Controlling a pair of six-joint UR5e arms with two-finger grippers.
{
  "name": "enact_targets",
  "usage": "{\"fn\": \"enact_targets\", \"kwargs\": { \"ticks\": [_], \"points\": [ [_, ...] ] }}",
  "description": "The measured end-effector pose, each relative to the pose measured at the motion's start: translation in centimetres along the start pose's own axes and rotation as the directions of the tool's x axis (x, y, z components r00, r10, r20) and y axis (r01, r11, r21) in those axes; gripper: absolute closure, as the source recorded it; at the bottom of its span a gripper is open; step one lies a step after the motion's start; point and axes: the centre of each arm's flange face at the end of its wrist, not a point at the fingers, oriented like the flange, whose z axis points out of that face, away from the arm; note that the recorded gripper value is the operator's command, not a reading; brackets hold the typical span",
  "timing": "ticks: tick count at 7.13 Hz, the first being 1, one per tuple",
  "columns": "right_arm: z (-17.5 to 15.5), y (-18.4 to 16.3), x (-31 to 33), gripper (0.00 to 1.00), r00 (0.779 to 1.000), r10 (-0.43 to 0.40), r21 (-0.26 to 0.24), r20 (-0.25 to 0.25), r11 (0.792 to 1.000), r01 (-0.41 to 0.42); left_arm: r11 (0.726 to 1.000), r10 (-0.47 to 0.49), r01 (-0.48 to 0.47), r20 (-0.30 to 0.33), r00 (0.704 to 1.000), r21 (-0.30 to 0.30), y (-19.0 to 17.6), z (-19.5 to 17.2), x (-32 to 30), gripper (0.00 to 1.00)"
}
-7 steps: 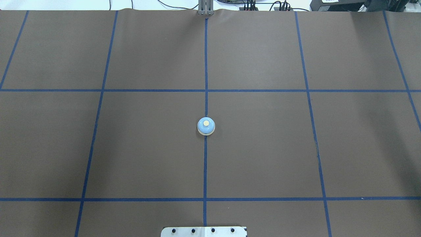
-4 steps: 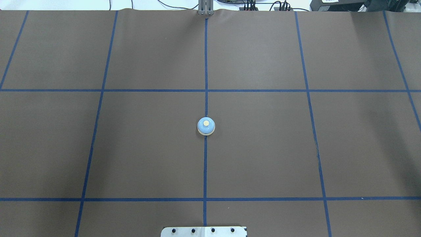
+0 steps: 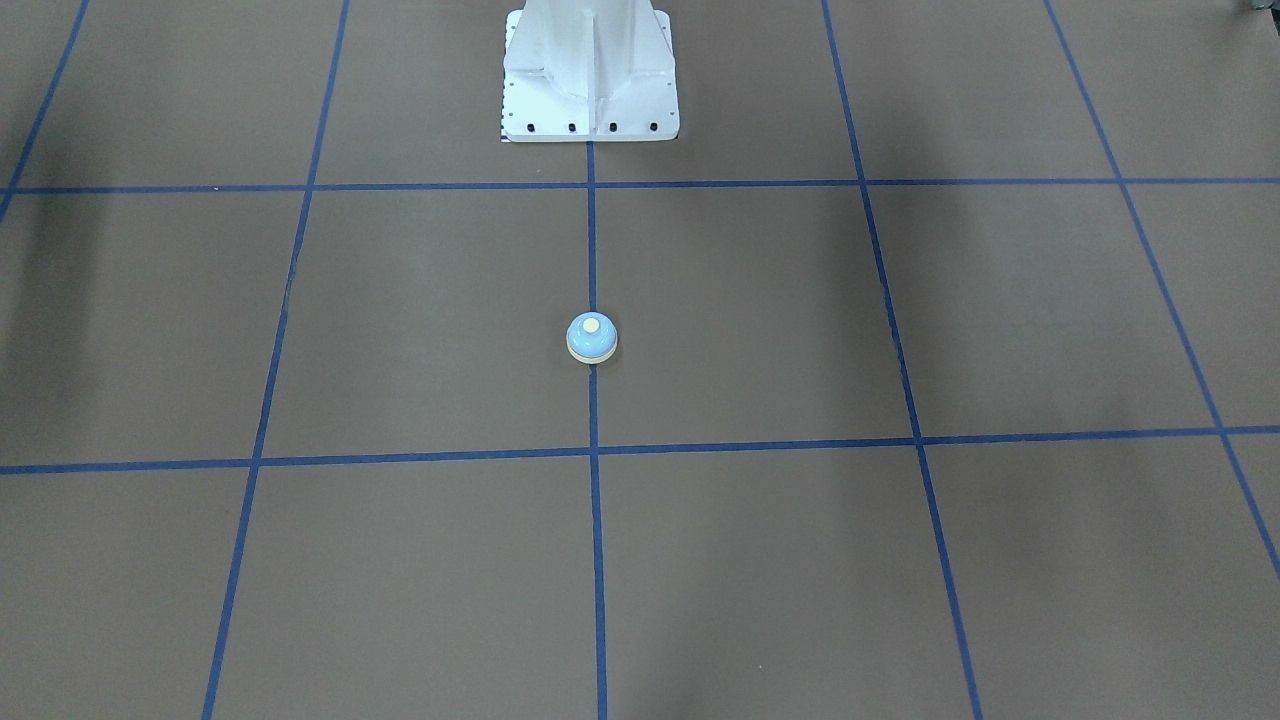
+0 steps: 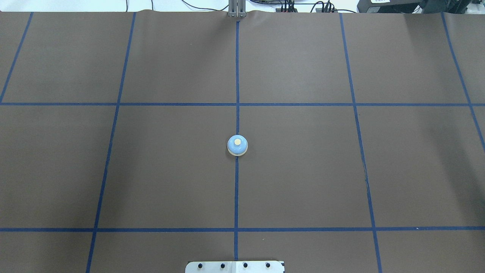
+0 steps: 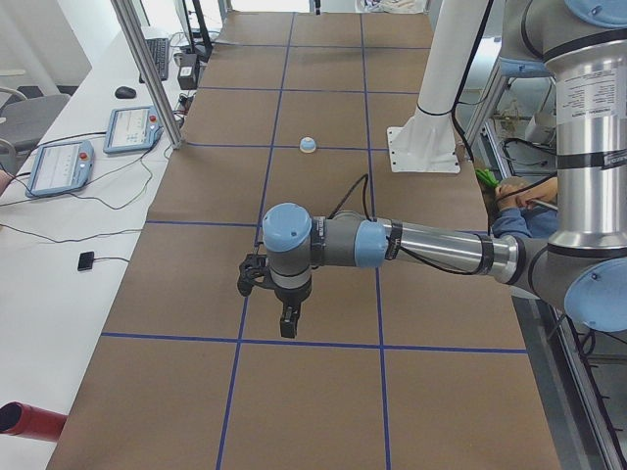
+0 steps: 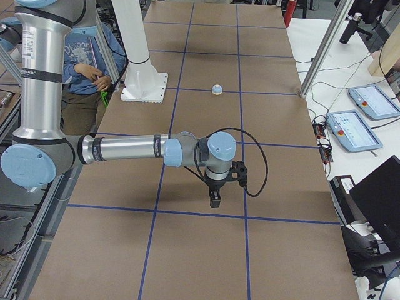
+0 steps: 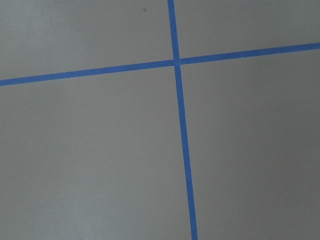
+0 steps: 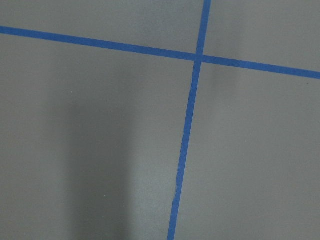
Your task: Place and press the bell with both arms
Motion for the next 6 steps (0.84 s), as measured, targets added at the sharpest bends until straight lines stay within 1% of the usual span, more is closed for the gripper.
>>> {"fn": "enact_targets", "kwargs": {
  "ticks": [2, 3, 5, 6],
  "points": [
    [-0.1, -0.7, 0.7, 0.0, 1.0, 0.003, 0.016, 0.008, 1.0, -0.003, 1.0, 0.004, -0.004, 0.001, 1.0, 0.005, 0.9, -0.3, 0.4, 0.0],
    [-0.4, -0.7, 0.7, 0.0, 0.999, 0.005, 0.027, 0.033, 1.0, -0.006, 1.0, 0.001, -0.001, 0.002, 1.0, 0.006, 1.0, -0.3, 0.4, 0.0],
    [-1.4, 0.1, 1.4, 0.0, 0.994, 0.03, 0.052, 0.103, 0.998, -0.036, 1.0, -0.005, 0.005, 0.006, 1.0, 0.002, 1.1, -0.1, 0.1, 0.0],
    [-1.8, 0.6, 1.9, 0.0, 0.994, 0.041, 0.063, 0.102, 0.997, -0.048, 1.0, -0.01, 0.01, 0.005, 1.0, -0.003, 1.0, 0.3, -0.2, 0.0]
  ]
}}
